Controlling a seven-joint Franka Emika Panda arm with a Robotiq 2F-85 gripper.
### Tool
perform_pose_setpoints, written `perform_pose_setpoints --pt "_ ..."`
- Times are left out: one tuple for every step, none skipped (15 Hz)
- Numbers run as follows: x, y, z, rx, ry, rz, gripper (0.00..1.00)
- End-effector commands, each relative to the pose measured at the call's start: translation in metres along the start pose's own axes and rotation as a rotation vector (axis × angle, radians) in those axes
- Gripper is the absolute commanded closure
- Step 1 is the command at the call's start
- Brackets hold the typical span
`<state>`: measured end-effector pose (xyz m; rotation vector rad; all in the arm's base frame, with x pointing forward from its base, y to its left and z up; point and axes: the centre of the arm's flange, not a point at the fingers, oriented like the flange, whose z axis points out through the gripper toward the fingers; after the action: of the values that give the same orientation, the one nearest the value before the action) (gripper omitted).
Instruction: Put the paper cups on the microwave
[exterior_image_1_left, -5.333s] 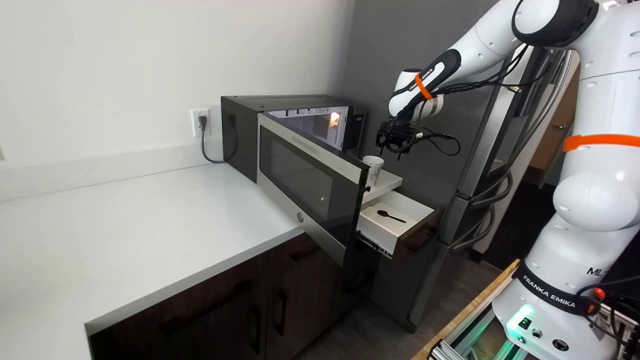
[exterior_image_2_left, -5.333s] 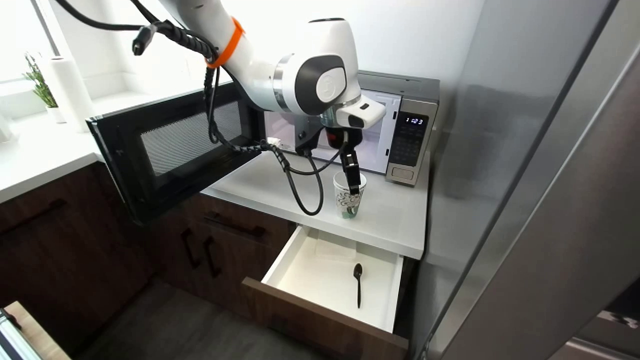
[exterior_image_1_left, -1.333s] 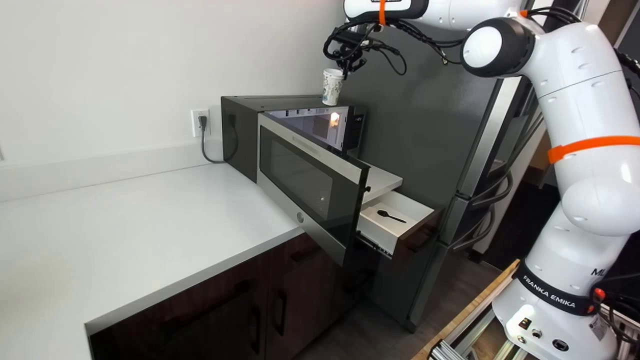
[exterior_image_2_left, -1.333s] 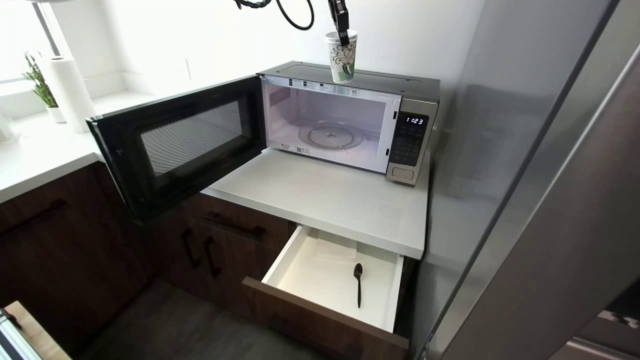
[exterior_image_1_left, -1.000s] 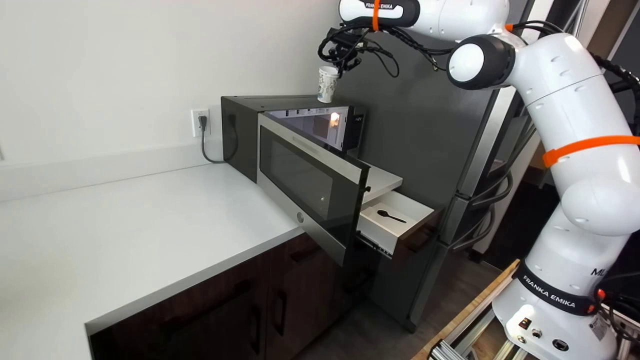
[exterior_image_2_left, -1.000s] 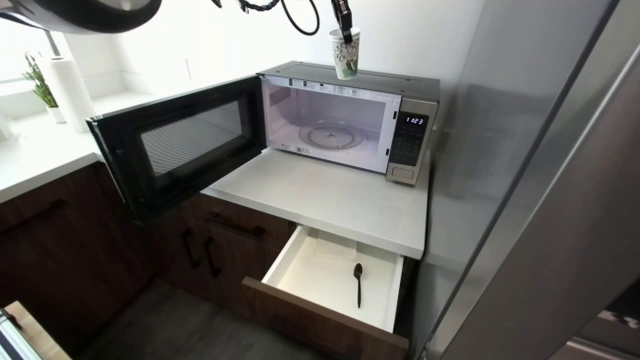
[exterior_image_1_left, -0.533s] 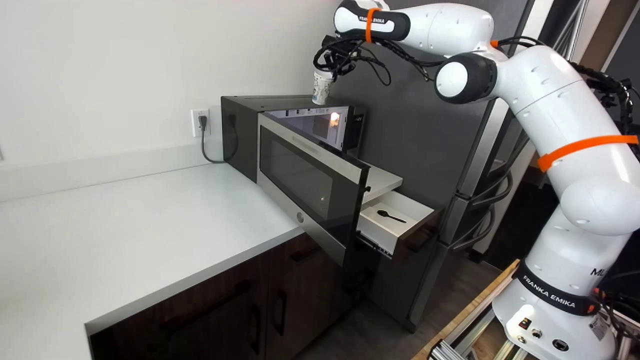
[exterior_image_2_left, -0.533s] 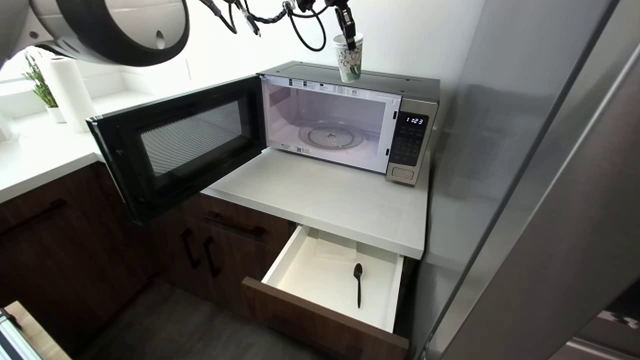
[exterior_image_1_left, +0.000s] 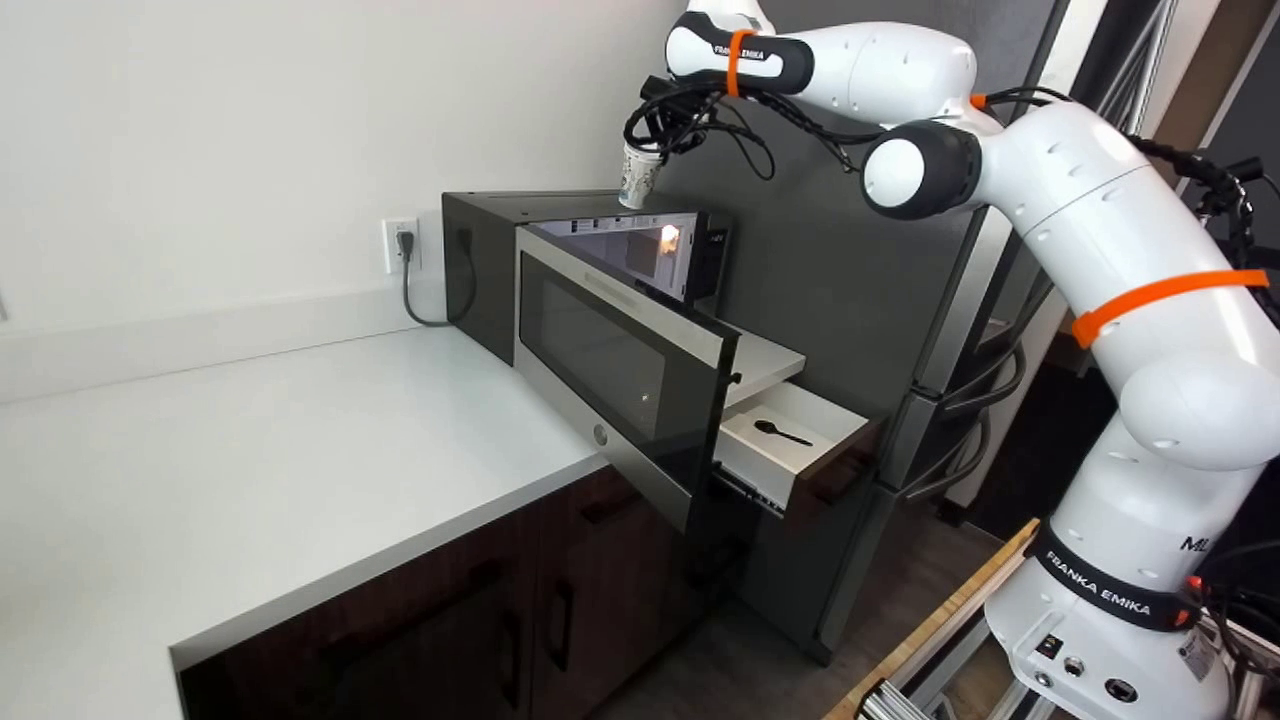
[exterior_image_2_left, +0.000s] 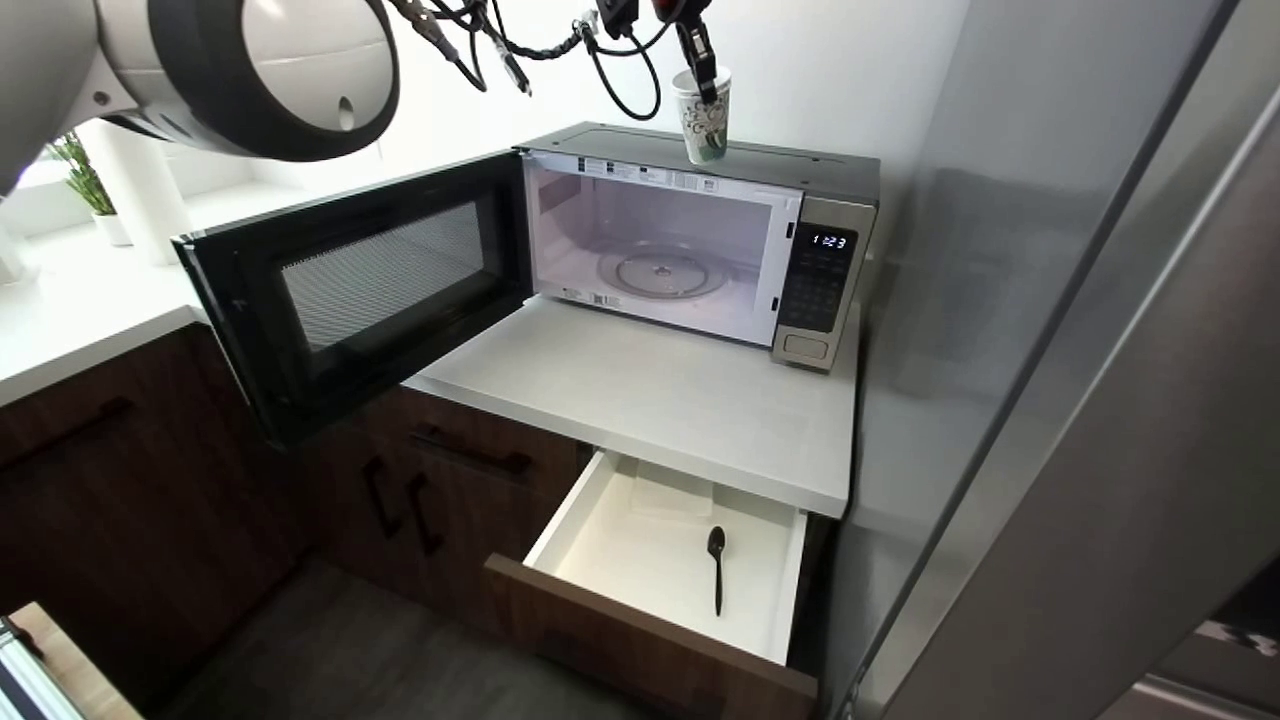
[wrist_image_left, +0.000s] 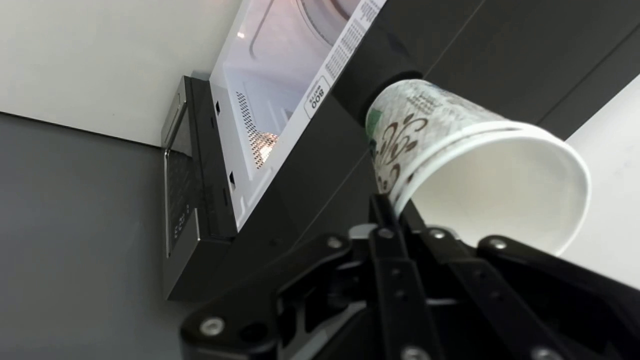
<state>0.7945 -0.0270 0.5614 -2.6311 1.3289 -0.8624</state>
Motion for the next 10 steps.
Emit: perform_pose_setpoints --pt "0.0266 -0.0308 0.0118 0.03 -0.005 0.026 0.99" --pt "0.0267 -0.0307 0.0121 0.026 -0.007 0.027 0.99" --pt "0.0266 -0.0312 0.0112 0.018 -0.01 0.027 0.99" --pt "0.0268 -0.0318 0.0102 0.015 -0.01 0.028 0.99" --pt "0.0266 -0.0326 0.0087 0.012 -0.011 0.026 0.99" --pt "0.0268 -0.0331 0.0081 0.01 -0.01 0.027 0.99" --pt "0.0268 -0.0335 0.0071 0.009 -0.014 0.028 0.99" --pt "0.0263 -0.0335 0.0064 0.003 -0.018 0.028 0.99" --pt "0.026 -0.0332 0.0057 -0.009 -0.033 0.031 0.99" --pt "0.0252 -0.0328 0.0055 -0.02 -0.037 0.031 0.99"
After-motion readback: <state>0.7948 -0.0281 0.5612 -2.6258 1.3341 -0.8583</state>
